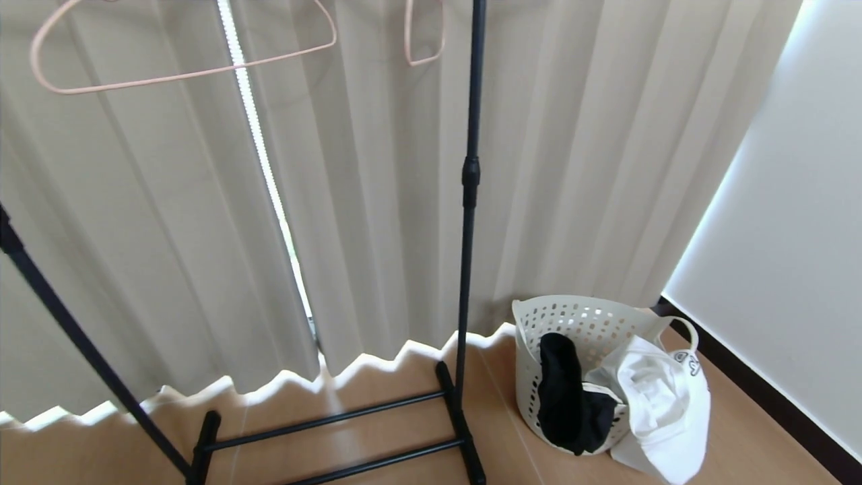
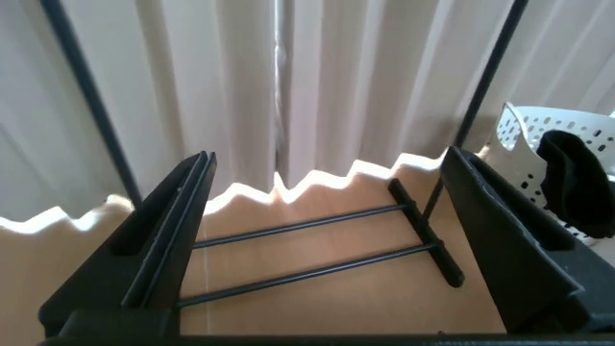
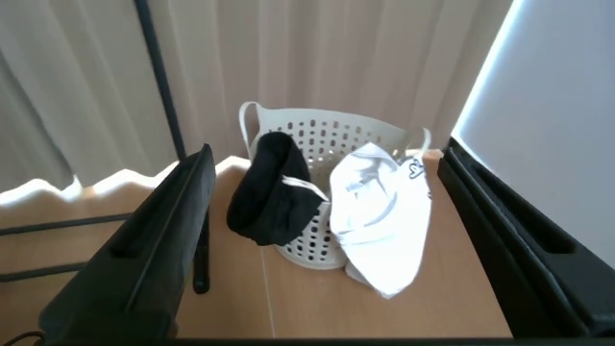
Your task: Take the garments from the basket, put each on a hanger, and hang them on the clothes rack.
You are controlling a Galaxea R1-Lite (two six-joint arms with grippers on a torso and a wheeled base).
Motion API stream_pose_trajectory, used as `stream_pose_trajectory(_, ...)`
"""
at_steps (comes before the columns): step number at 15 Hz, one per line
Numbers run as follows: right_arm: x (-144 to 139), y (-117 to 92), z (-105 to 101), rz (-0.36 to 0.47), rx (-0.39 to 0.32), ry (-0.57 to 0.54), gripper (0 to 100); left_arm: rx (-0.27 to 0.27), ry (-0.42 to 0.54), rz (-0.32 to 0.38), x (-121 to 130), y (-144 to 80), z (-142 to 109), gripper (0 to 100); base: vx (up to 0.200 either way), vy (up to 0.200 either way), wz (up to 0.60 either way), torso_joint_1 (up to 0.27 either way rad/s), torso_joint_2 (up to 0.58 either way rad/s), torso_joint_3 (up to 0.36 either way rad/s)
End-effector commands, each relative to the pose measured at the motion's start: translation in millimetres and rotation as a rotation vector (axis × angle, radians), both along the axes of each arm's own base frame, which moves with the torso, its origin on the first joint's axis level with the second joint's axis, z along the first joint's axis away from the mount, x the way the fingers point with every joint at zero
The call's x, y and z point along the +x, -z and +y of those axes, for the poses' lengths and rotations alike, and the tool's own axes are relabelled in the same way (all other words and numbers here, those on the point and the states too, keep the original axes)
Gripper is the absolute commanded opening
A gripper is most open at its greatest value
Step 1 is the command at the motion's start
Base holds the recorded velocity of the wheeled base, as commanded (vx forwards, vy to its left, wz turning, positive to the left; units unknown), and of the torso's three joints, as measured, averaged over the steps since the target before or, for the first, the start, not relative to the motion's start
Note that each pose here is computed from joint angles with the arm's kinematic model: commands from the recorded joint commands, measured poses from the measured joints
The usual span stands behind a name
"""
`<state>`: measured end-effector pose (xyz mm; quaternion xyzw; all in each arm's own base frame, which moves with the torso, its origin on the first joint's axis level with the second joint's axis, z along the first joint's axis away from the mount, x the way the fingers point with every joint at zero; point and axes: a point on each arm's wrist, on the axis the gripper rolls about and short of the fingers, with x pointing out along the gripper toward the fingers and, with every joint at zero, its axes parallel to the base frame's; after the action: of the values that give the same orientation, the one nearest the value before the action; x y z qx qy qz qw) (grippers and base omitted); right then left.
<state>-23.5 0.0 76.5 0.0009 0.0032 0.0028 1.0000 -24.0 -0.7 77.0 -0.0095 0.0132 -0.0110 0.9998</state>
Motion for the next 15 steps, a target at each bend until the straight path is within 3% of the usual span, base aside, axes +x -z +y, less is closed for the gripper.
stream_pose_trajectory(1,0.0,0.3,0.0,0.001,0.000,-0.001,100,0.000,0.001,0.000,0.1,-0.1,0.0,100,0.000,0.000,0.00,0.000,0.00,0.000)
stream_pose_trajectory(6,0.0,0.3,0.0,0.001,0.001,-0.001,100,0.000,0.001,0.000,0.1,-0.1,0.0,100,0.000,0.000,0.00,0.000,0.00,0.000)
stream_pose_trajectory(9,0.0,0.3,0.0,0.001,0.001,-0.001,100,0.000,0.001,0.000,0.1,-0.1,0.0,100,0.200,0.000,0.00,-0.002,0.00,0.004)
stream_pose_trajectory(13,0.1,0.2,0.0,0.003,0.000,-0.001,100,-0.004,-0.006,0.000,0.1,-0.1,0.1,100,0.000,0.000,0.00,0.000,0.00,0.000)
stream_pose_trajectory(15,0.0,0.3,0.0,0.001,0.001,-0.001,100,-0.004,-0.006,0.000,0.1,-0.1,0.1,100,0.000,0.000,-0.60,0.005,0.00,0.002)
